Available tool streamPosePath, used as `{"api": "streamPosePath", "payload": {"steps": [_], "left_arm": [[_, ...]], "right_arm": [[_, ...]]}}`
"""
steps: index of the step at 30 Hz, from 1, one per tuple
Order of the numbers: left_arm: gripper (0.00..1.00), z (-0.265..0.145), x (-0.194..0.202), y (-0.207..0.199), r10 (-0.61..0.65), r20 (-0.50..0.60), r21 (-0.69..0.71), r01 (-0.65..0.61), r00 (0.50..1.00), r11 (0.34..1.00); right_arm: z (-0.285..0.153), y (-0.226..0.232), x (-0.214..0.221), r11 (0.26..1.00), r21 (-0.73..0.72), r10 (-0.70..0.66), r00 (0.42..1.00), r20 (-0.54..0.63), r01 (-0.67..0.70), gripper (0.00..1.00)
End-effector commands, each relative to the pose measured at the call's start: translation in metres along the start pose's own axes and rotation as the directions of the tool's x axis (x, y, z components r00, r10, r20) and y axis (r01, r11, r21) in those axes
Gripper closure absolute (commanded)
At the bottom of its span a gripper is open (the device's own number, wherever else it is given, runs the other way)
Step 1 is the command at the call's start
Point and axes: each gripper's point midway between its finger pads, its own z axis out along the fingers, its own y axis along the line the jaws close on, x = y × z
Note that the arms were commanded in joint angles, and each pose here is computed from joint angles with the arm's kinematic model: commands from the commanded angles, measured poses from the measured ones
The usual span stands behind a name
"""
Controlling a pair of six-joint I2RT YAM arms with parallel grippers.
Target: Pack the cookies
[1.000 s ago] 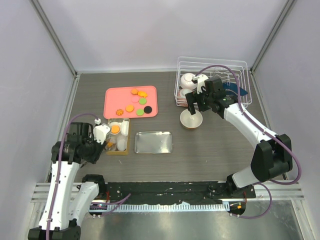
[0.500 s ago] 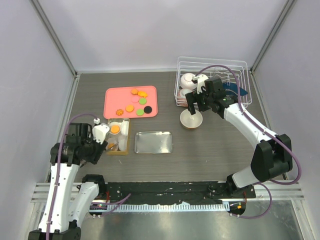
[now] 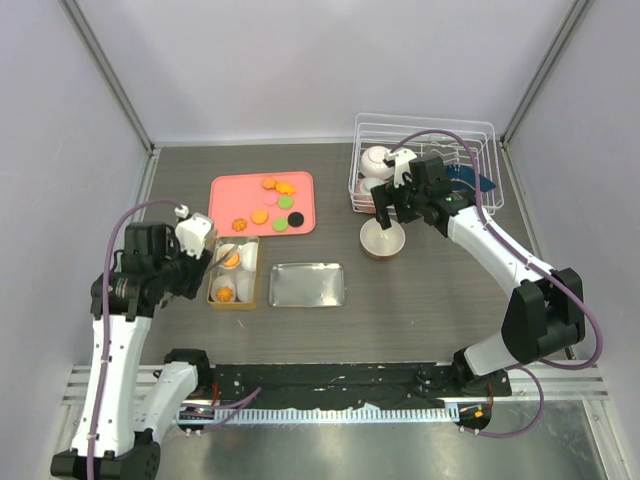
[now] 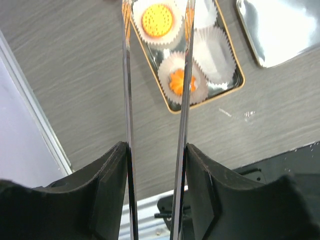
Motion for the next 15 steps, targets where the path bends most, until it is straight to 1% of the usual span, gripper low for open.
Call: {"api": "streamPosePath", "payload": {"steps": [1,4,6,7,8,10,11,14,15], "left_arm": [[0.48,0.011,-0.064,0.012,-0.04,0.179,0.009,0.039,0.983,0.999],[0.48,0.019,-0.093,0.018,-0.064,0.238,0.027,0.06,0.969,0.998],[0.48,0.034,-0.107,0.018,-0.088,0.237,0.067,0.074,0.968,0.995],[0.48,0.039,-0.118,0.021,-0.091,0.267,0.068,0.076,0.959,0.995],[0.48,0.051,-0.123,0.021,-0.102,0.253,0.092,0.081,0.962,0.992],[0.48,0.06,-0.14,0.026,-0.115,0.28,0.098,0.091,0.953,0.991],[0.48,0.074,-0.143,0.027,-0.124,0.258,0.114,0.097,0.958,0.989],[0.48,0.089,-0.161,0.035,-0.127,0.274,0.112,0.1,0.953,0.989],[0.48,0.104,-0.159,0.037,-0.133,0.244,0.113,0.108,0.961,0.988]], "right_arm": [[-0.008,0.002,-0.027,1.0,-0.003,-0.012,0.997,0.07,0.012,0.0],[-0.007,0.001,-0.025,1.0,-0.001,-0.01,0.998,0.064,0.01,0.0],[-0.005,0.0,-0.024,1.0,0.001,-0.012,0.998,0.061,0.012,0.0],[-0.005,0.0,-0.024,1.0,0.002,-0.012,0.998,0.059,0.012,0.0],[-0.005,0.0,-0.024,1.0,0.002,-0.013,0.998,0.059,0.013,0.0],[-0.003,0.0,-0.023,1.0,0.003,-0.013,0.998,0.054,0.013,0.0],[-0.003,0.0,-0.023,1.0,0.005,-0.013,0.998,0.056,0.013,0.0],[-0.001,0.0,-0.021,1.0,0.004,-0.015,0.999,0.046,0.015,0.0],[-0.001,-0.001,-0.021,1.0,0.005,-0.015,0.999,0.046,0.015,0.0]]}}
